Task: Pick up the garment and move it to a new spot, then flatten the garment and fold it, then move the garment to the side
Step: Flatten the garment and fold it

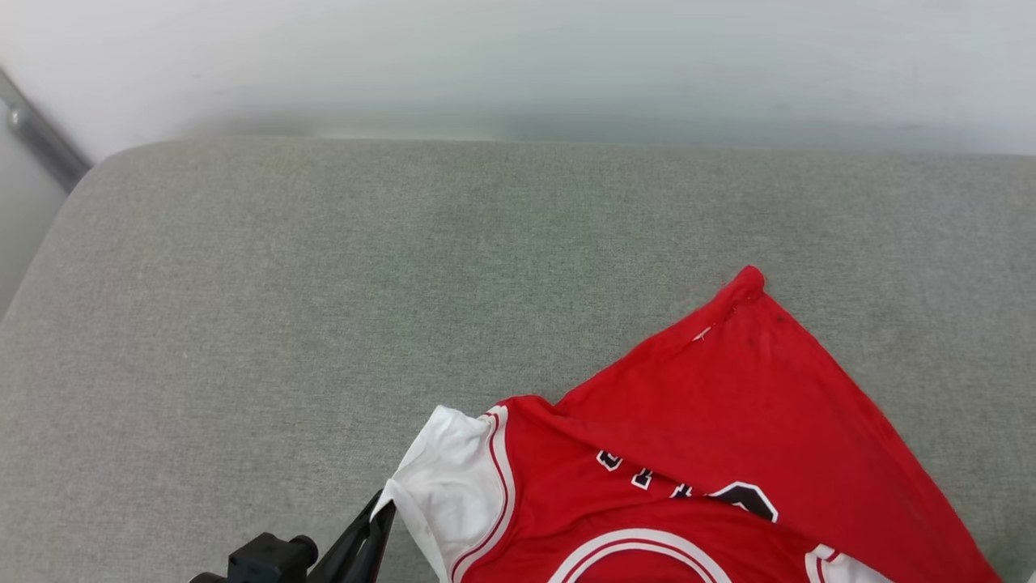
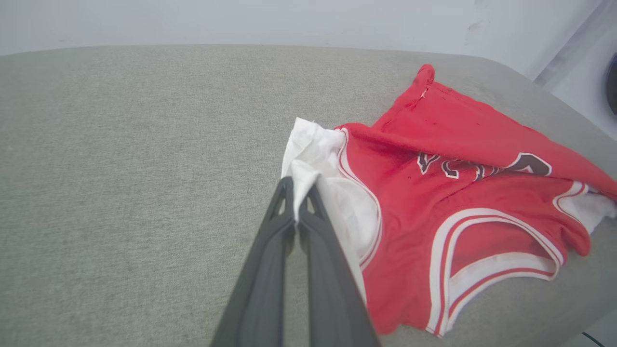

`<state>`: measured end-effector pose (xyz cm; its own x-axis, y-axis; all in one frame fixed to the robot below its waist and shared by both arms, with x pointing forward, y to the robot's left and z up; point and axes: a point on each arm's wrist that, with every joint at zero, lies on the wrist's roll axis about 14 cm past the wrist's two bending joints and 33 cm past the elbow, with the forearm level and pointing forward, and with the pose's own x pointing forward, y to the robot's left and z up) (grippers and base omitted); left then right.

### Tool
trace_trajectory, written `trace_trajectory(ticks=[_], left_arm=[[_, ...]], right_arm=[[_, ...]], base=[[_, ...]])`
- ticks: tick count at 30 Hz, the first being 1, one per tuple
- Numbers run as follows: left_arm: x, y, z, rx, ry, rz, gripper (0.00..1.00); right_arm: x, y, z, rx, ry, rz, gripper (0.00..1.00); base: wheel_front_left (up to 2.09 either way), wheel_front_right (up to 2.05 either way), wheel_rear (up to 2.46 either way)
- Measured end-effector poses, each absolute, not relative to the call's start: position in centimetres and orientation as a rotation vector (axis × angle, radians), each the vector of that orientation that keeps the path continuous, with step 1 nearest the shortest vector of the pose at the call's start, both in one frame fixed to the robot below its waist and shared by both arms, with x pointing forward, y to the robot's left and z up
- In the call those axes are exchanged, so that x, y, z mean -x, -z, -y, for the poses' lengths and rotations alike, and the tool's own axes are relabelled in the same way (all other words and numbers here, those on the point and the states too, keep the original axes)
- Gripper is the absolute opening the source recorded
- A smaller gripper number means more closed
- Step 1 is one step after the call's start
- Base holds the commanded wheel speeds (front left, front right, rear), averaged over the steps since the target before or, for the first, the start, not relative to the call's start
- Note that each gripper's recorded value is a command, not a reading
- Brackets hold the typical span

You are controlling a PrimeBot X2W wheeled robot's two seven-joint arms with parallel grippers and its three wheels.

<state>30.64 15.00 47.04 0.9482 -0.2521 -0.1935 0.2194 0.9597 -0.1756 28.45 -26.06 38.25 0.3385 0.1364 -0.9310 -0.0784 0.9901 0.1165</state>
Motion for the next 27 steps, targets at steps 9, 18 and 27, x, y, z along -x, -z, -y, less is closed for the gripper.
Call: trace_trajectory(ticks=[9, 18, 27], left_arm=[[-30.5, -47.8, -14.7, 0.147, 0.250, -0.195, 0.00], [-31.1, -48.5, -14.2, 0.139, 0.260, -0.187, 0.00], [-32.9, -47.1, -14.6, 0.162, 0.213, -0.220, 0.00]], right_arm=[[-29.7, -39.5, 24.5, -0.021, -0.196, -1.126, 1.00], [-38.1, -45.8, 19.7, 0.057, -0.379, -0.928, 1.00], [-47.8, -43.1, 13.9, 0.199, -0.493, -1.003, 1.00]], base=[[0.00, 0.00, 0.00], [0.00, 0.00, 0.00], [0.00, 0.00, 0.00]])
